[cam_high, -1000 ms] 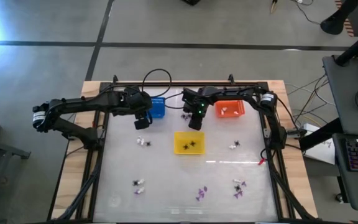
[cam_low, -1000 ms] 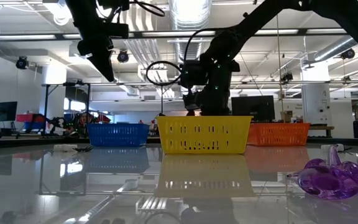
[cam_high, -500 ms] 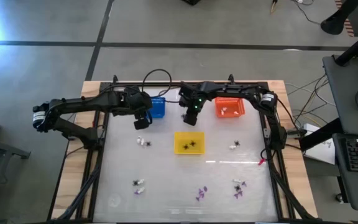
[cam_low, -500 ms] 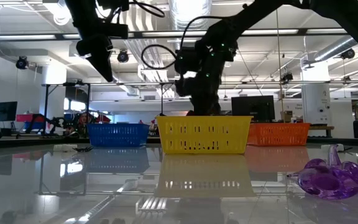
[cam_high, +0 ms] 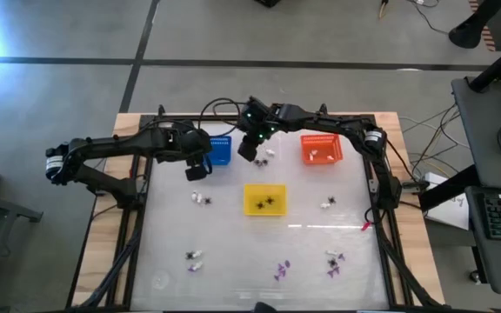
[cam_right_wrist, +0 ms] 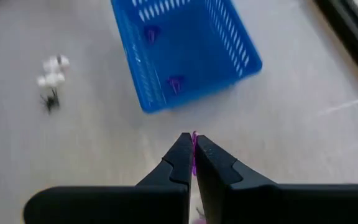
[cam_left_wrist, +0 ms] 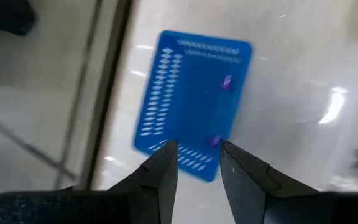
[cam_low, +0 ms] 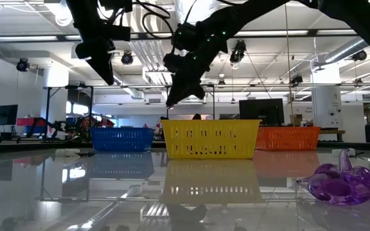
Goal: Sort Halloween decoration
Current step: Put the purple witch hat toy into the blue bin
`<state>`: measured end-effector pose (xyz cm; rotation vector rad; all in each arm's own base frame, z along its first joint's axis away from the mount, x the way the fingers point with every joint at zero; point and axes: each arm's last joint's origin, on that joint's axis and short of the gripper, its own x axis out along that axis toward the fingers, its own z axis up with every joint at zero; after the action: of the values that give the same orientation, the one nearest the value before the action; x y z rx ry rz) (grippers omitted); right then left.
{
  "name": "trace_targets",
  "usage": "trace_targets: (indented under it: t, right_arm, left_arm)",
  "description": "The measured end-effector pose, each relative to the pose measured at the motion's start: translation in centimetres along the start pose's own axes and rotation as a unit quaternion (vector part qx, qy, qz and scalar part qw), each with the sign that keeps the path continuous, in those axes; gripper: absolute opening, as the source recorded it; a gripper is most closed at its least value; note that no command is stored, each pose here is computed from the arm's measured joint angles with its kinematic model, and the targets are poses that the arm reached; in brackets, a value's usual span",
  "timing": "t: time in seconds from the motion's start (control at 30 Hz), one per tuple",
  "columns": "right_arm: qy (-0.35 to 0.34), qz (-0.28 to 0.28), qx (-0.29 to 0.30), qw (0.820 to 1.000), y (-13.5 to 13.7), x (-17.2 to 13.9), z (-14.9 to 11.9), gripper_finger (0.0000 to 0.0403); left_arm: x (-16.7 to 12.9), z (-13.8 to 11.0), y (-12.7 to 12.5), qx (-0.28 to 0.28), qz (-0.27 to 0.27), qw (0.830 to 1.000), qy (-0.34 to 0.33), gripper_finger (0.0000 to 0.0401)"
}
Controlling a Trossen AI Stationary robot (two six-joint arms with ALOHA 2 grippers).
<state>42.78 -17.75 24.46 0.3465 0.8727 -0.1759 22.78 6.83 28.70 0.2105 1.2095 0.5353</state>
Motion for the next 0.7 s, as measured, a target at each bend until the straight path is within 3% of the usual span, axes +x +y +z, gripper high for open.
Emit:
trace_targets:
  t: [0.2,0.7]
  right_arm:
    - [-0.025,0.002,0.005,1.000,0.0,0.0,0.5,0.0008]
    - [-0.104,0.011,0.021,0.994,0.0,0.2,1.9,0.0008]
  left_arm:
    - [-0.9,-1.3,0.7,-0.004,0.066,0.997,0.030,0.0102]
    - [-4.3,-3.2,2.1,-0.085,0.074,0.993,-0.032,0.0102]
